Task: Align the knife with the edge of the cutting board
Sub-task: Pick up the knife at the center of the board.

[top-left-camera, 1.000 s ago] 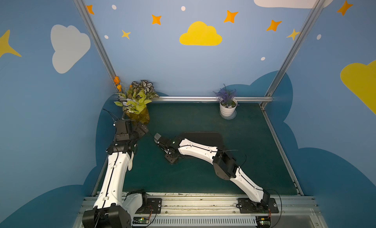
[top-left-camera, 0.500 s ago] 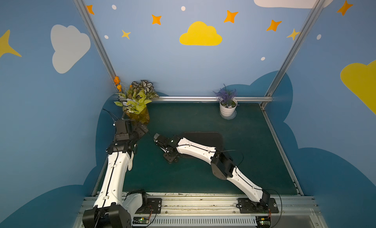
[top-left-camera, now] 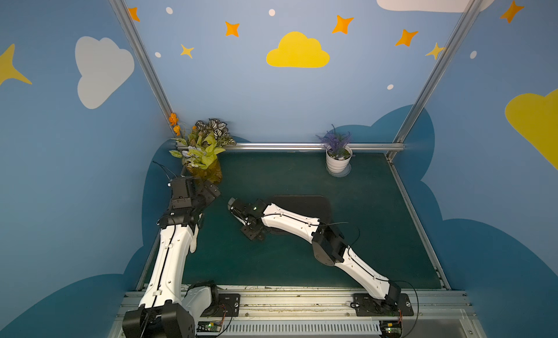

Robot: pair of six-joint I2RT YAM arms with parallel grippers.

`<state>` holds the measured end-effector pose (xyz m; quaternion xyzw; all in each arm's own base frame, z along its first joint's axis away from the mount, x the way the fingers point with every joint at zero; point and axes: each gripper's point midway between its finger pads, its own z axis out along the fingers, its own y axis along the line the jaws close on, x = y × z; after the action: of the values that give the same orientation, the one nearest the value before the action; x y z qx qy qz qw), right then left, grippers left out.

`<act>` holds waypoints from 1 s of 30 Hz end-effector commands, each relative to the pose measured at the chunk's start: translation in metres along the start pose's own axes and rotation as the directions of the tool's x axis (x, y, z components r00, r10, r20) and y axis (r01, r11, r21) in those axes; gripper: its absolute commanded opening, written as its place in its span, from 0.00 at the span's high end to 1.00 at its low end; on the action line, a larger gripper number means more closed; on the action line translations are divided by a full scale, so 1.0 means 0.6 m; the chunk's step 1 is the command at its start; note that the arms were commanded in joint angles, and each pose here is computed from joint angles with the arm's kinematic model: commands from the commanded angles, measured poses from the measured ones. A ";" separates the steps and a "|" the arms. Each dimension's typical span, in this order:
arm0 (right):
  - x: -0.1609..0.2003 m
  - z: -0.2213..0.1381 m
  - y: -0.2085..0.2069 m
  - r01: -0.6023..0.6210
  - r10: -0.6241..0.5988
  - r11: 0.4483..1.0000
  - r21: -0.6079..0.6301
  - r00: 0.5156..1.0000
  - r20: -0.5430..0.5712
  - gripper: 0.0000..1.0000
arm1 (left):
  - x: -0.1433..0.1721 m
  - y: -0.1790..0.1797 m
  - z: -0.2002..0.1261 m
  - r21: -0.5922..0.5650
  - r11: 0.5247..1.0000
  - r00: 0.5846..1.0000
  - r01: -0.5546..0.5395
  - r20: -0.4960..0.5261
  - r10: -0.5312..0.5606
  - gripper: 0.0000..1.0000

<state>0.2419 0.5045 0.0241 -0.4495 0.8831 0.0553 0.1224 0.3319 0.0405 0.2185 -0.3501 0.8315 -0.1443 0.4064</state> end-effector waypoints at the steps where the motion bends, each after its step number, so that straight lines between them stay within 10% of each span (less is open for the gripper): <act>1: 0.019 0.025 -0.017 -0.033 0.033 0.999 0.006 0.998 -0.057 0.80 | -0.008 -0.018 0.002 0.040 0.999 1.000 -0.022 -0.004 0.022 0.00; 4: 0.011 0.015 -0.023 -0.060 0.060 0.998 0.004 0.997 -0.041 1.00 | -0.003 -0.020 0.009 0.047 0.999 0.999 -0.025 -0.025 0.026 0.00; 30: -0.073 -0.173 -0.040 -0.133 0.128 0.991 0.000 0.952 0.277 1.00 | 0.021 -0.041 0.029 0.103 0.993 0.993 -0.049 -0.100 0.060 0.00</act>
<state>0.2633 0.4995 0.1044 -0.3946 0.8907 0.1043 0.2002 0.3460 0.0196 0.2063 -0.3124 0.8519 -0.1826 0.3786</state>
